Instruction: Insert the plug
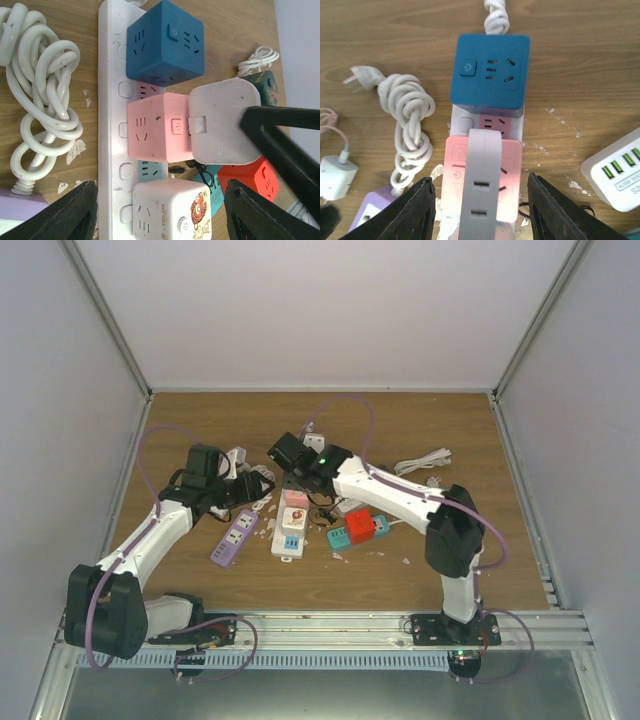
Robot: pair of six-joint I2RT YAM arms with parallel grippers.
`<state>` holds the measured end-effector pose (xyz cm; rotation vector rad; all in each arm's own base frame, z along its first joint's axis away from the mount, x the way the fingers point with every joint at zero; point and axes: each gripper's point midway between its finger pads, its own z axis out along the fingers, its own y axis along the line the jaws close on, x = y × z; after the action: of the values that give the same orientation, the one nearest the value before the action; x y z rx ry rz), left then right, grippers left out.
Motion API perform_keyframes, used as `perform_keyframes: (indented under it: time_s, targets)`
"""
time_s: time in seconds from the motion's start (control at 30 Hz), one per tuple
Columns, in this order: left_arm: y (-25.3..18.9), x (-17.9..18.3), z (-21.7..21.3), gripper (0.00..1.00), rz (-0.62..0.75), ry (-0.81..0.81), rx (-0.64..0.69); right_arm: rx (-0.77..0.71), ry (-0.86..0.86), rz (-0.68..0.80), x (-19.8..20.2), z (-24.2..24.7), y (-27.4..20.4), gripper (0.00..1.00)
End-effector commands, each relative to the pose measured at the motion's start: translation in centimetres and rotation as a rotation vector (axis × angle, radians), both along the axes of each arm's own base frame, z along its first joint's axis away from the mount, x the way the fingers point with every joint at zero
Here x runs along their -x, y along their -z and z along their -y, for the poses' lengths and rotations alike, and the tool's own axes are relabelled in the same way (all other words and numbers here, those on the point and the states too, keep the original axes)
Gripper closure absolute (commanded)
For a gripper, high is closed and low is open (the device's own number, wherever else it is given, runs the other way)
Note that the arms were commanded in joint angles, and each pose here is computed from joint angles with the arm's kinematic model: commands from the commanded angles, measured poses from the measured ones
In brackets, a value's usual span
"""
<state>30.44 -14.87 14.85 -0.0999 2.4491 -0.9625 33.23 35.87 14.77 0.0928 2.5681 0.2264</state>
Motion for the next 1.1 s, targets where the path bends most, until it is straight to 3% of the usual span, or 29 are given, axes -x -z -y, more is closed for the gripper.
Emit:
perform_keyframes:
  time_s: [0.0,0.23,0.4,0.67,0.8,1.07]
  targets:
    - [-2.2,-1.2,0.4,0.3,0.075,-0.015,0.001,-0.096,-0.014,0.093,0.1,0.7,-4.3,0.47]
    - [-3.7,-1.9,2.4,0.28,0.109,0.007,-0.092,-0.215,0.078,0.211,1.0,5.4,-7.4,0.43]
    - [-4.1,-2.8,4.6,0.26,0.12,0.028,-0.242,-0.242,0.191,0.237,1.6,10.7,-6.5,0.43]
    - [-0.6,-3.2,7.4,0.27,0.035,0.109,-0.47,-0.212,0.262,0.232,2.8,16.0,-3.7,0.43]
    - [0.6,-3.0,8.5,0.32,0.003,0.139,-0.554,-0.205,0.27,0.22,3.0,17.0,-2.5,0.43]
    - [0.7,-3.4,8.1,0.56,-0.006,0.092,-0.629,-0.209,0.259,0.205,3.1,17.2,-1.4,0.43]
